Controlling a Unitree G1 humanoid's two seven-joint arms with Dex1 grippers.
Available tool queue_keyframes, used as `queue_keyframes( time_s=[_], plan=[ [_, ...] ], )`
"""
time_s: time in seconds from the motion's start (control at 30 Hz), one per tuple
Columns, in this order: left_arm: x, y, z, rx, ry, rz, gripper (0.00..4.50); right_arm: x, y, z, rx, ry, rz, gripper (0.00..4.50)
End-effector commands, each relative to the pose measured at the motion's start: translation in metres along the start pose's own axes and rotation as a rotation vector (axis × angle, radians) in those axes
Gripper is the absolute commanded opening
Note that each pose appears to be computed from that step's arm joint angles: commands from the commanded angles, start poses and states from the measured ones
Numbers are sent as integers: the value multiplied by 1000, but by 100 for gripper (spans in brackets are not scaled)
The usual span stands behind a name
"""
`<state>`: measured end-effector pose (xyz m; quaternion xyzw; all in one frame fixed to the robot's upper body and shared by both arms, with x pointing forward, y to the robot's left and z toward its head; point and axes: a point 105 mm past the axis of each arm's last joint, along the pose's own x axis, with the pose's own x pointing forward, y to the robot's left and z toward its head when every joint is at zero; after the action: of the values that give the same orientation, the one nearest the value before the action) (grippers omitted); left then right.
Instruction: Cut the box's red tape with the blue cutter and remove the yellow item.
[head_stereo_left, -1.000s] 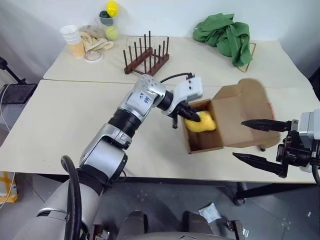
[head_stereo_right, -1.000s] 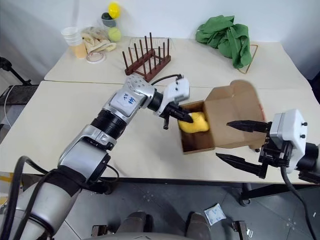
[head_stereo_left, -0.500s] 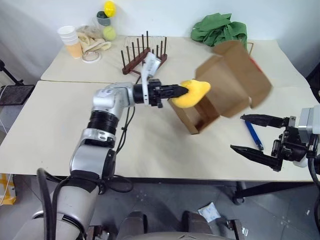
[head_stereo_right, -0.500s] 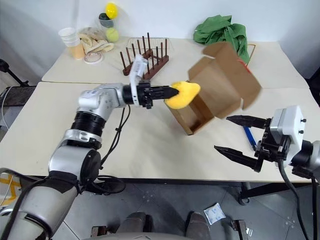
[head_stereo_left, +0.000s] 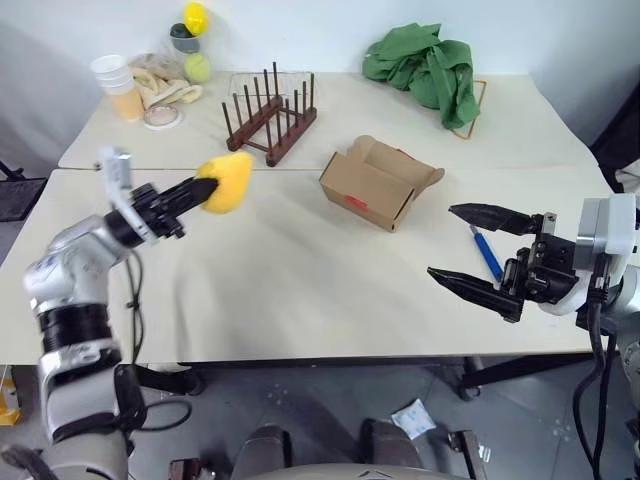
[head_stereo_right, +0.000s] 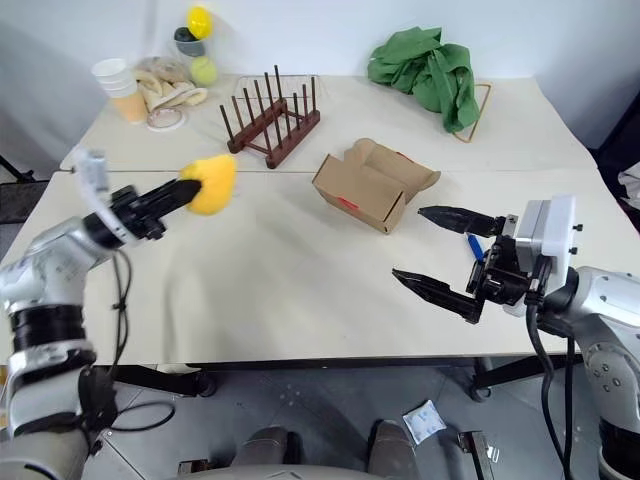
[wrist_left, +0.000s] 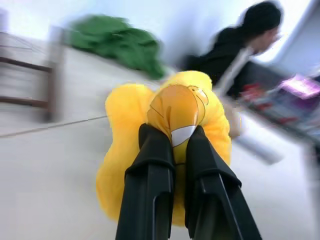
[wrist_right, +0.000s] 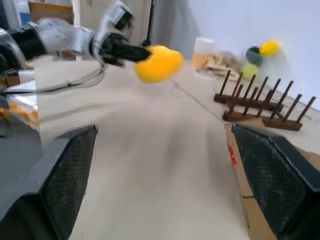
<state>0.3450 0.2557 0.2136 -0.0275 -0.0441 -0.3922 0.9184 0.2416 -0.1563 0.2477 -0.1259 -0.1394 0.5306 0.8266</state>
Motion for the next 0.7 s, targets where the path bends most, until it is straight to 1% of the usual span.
queue_keyframes(
  time_s=[0.03,0.07,0.13,0.2,0.23,0.27,0.33,0.4,0.5,0.53,0.6,0.63,0.7],
  plan=[
    [-36,7,-15,186,128,93,0,5,8,-8,-29,0,61,450],
    [-42,10,-19,231,150,133,0,6,9,-13,-28,7,77,450],
    [-45,13,-23,253,155,179,0,9,11,-21,-14,4,100,450],
    [-39,10,-27,263,152,176,73,16,11,-26,-1,-20,110,450],
    [-35,7,-30,264,151,168,93,19,12,-28,-2,-25,120,450],
    [-32,5,-34,240,150,163,124,20,11,-30,-7,-27,128,450],
    [-29,3,-43,234,185,159,182,21,10,-32,-11,-28,130,450],
    [-36,4,-50,240,235,179,247,19,7,-33,-14,-29,121,450],
    [-47,3,-36,210,198,196,343,16,2,-31,-19,-32,107,450],
    [-49,1,-32,190,185,192,367,15,0,-31,-18,-33,100,450],
    [-51,-6,-26,167,158,173,436,12,-3,-31,-17,-30,95,450],
    [-54,-11,-23,156,143,153,446,10,-5,-32,-25,-20,92,450],
    [-63,-14,-21,128,121,167,446,5,-14,-35,-56,5,72,450]
  ],
)
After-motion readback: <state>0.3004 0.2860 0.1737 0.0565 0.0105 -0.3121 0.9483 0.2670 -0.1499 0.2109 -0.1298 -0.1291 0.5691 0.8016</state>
